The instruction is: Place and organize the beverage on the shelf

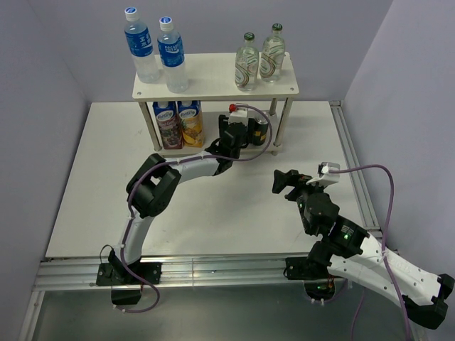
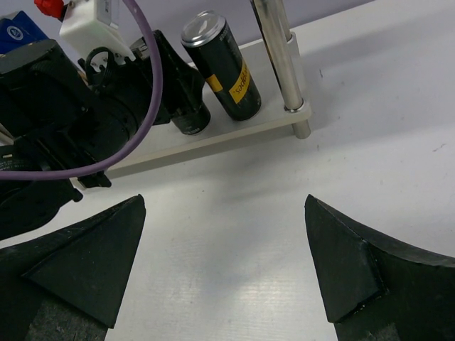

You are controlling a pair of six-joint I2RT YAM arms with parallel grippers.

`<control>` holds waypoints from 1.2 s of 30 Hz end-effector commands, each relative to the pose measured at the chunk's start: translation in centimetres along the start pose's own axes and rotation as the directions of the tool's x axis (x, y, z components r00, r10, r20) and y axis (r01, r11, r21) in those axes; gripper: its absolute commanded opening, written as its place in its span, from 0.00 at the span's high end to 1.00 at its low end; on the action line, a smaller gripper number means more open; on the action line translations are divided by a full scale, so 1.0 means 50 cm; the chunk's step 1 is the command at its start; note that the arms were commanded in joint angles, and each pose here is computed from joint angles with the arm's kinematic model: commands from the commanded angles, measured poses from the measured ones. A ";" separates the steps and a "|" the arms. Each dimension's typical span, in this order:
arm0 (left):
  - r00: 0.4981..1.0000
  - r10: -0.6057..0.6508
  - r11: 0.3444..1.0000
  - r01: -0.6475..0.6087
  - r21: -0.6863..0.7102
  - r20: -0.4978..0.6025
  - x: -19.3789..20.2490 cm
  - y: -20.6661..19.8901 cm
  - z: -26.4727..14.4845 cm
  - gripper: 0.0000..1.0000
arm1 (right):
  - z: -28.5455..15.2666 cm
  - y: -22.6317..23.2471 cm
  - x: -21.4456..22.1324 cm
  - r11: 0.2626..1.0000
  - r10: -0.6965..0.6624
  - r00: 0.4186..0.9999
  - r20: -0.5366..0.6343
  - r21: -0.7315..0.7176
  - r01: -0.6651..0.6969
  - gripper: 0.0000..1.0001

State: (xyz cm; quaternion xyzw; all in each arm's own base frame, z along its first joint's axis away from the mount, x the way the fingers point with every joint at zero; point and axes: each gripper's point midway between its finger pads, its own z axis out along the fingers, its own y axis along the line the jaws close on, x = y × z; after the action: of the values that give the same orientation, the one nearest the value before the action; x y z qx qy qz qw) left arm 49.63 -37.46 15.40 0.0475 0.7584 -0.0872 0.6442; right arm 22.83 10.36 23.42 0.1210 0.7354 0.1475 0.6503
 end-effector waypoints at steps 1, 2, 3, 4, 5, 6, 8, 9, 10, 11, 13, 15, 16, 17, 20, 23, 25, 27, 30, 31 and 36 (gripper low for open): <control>0.994 -0.067 0.997 0.064 0.039 0.091 -0.084 -0.014 -0.010 0.19 | -0.001 0.006 -0.012 1.000 0.021 1.000 0.022 -0.010 -0.020 0.00; 0.994 -0.066 0.997 0.063 0.035 0.083 -0.076 -0.011 -0.013 0.14 | -0.001 0.006 -0.011 1.000 0.019 1.000 0.021 -0.009 -0.019 0.00; 0.995 -0.063 0.997 0.060 0.037 0.079 -0.073 -0.010 -0.014 0.13 | 0.000 0.005 -0.010 1.000 0.018 1.000 0.021 -0.007 -0.018 0.00; 0.995 -0.065 0.997 0.062 0.038 0.080 -0.075 -0.009 -0.019 0.11 | 0.000 0.004 -0.012 1.000 0.021 1.000 0.023 -0.005 -0.021 0.00; 0.995 -0.069 0.997 0.066 0.035 0.074 -0.068 -0.005 -0.022 0.01 | -0.001 0.003 -0.011 1.000 0.022 1.000 0.023 -0.003 -0.021 0.00; 0.995 -0.068 0.997 0.066 0.032 0.072 -0.068 -0.002 -0.024 0.01 | -0.001 0.002 -0.011 1.000 0.019 1.000 0.022 -0.003 -0.019 0.00; 0.995 -0.070 0.997 0.069 0.025 0.066 -0.065 0.005 -0.031 0.01 | 0.000 0.002 -0.009 1.000 0.017 1.000 0.020 0.000 -0.017 0.00; 0.995 -0.071 0.997 0.069 0.023 0.066 -0.065 0.006 -0.035 0.01 | 0.000 0.002 -0.009 1.000 0.018 1.000 0.020 0.000 -0.018 0.00; 0.995 -0.076 0.997 0.074 0.023 0.071 -0.073 0.006 -0.041 0.01 | 0.000 0.001 -0.009 1.000 0.016 1.000 0.021 0.003 -0.016 0.00; 0.996 -0.071 0.997 0.070 0.016 0.061 -0.063 0.013 -0.046 0.01 | 0.000 0.001 -0.009 1.000 0.016 1.000 0.020 0.002 -0.016 0.00; 0.995 -0.076 0.997 0.075 0.014 0.065 -0.073 0.015 -0.062 0.01 | 0.001 0.000 -0.009 1.000 0.016 1.000 0.022 0.007 -0.016 0.00; 0.996 -0.072 0.997 0.072 0.007 0.055 -0.071 0.022 -0.082 0.01 | 0.000 0.000 -0.010 1.000 0.018 1.000 0.024 0.007 -0.018 0.00; 0.997 -0.062 0.998 0.062 0.001 0.037 -0.056 0.023 -0.095 0.01 | 0.001 -0.002 -0.010 1.000 0.016 1.000 0.025 0.012 -0.016 0.00; 0.997 -0.065 0.998 0.065 0.003 0.034 -0.056 0.022 -0.107 0.01 | 0.001 -0.003 -0.008 1.000 0.017 1.000 0.025 0.015 -0.017 0.00; 0.998 -0.067 0.998 0.067 0.008 0.022 -0.053 0.016 -0.162 0.01 | 0.002 -0.011 -0.010 0.999 0.017 0.999 0.029 0.041 -0.018 0.00; 0.997 -0.079 0.996 0.079 0.034 -0.012 -0.041 0.006 -0.225 0.01 | 0.003 -0.014 -0.007 0.998 0.013 1.000 0.024 0.055 -0.014 0.00; 0.997 -0.073 0.996 0.075 0.051 -0.037 -0.033 0.003 -0.272 0.01 | 0.003 -0.014 -0.008 0.998 0.015 1.000 0.026 0.056 -0.017 0.00; 0.993 -0.111 0.992 0.113 0.052 -0.043 -0.051 0.006 -0.316 0.01 | 0.003 -0.011 -0.005 0.999 0.014 1.000 0.021 0.044 -0.014 0.00; 0.989 -0.115 0.989 0.122 0.077 -0.094 -0.046 0.007 -0.426 0.01 | -0.001 0.012 -0.008 1.000 0.013 1.000 0.009 -0.023 -0.013 0.00; 0.989 -0.096 0.987 0.110 0.121 -0.115 -0.036 -0.010 -0.475 0.01 | -0.004 0.018 -0.014 0.999 0.016 1.000 0.008 -0.039 -0.016 0.00; 0.969 0.003 0.981 0.046 0.190 -0.247 -0.095 0.063 -0.627 0.01 | -0.037 0.068 -0.075 0.987 0.061 0.997 -0.038 -0.147 -0.066 0.00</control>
State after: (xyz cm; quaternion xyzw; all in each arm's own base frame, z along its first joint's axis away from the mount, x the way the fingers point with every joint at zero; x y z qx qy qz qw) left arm 22.89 -33.27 22.35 0.1143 0.7939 -0.1891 0.5664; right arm 22.38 11.20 23.72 0.0982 0.7466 0.1638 0.6373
